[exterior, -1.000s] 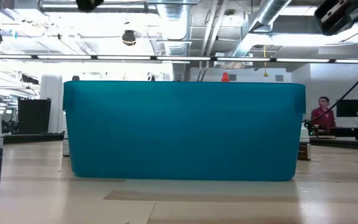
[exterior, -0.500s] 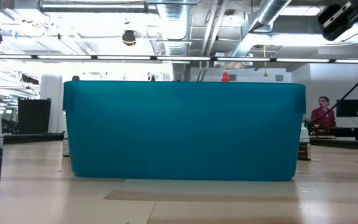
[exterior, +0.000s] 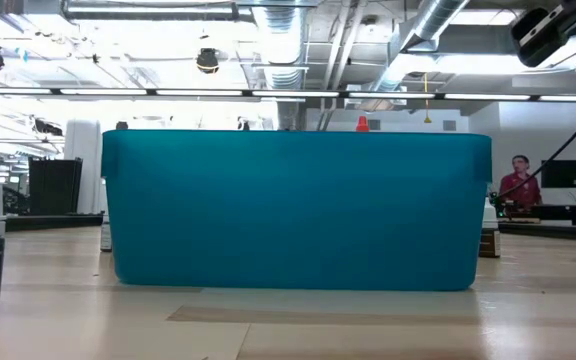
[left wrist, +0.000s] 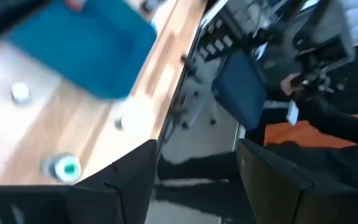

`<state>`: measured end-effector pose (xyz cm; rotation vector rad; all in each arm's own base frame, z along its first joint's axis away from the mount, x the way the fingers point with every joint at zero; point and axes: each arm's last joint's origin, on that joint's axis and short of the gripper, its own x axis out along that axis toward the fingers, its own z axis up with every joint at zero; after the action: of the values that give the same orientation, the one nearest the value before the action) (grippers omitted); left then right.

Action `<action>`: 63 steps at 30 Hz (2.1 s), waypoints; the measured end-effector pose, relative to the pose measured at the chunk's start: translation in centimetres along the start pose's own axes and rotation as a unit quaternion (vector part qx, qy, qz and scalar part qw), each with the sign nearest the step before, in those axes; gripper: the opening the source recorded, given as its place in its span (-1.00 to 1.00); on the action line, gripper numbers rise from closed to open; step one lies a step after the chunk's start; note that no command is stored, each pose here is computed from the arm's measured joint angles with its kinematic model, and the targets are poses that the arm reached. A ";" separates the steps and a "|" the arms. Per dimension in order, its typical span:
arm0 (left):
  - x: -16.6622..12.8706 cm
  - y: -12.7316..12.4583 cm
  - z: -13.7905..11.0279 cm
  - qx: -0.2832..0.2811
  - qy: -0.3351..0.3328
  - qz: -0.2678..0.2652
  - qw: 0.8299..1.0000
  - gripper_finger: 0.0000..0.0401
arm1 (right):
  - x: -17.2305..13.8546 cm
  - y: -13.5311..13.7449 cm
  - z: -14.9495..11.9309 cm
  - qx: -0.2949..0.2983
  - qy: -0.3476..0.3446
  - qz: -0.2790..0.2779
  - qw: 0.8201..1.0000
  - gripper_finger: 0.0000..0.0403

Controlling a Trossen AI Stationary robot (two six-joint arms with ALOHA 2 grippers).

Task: Pick & Place food coloring
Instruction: Put the big green food coloring bottle into the blue container

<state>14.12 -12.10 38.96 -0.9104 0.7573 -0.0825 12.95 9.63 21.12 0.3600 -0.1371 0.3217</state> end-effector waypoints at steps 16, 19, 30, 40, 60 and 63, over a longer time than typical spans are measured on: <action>5.7 0.4 -6.6 -0.042 0.078 0.192 0.977 0.06 | 0.0 -0.1 0.2 0.004 -0.012 -0.017 1.000 -1.00; 7.0 0.5 -7.5 -0.012 0.081 0.214 0.973 0.06 | 0.0 -0.1 0.2 0.004 -0.013 -0.017 1.000 -1.00; 12.1 1.9 -10.6 0.065 0.070 0.326 0.941 0.06 | 0.0 0.0 0.3 0.007 -0.018 -0.015 1.000 -1.00; 13.6 2.9 -12.2 0.077 -0.028 0.372 0.925 0.06 | 0.0 -0.1 0.1 0.003 -0.010 -0.017 1.000 -1.00; 13.4 3.1 -12.6 0.062 -0.081 0.371 0.923 0.06 | -2.3 -1.0 -1.8 0.027 -0.027 0.030 0.999 -1.00; 13.4 3.1 -12.6 0.071 -0.079 0.372 0.922 0.06 | -2.4 -1.1 -1.4 0.055 -0.040 0.033 0.997 -1.00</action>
<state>15.42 -23.73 24.43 -0.4389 0.8892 0.5943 11.15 8.54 19.02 0.4778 -0.2104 0.3811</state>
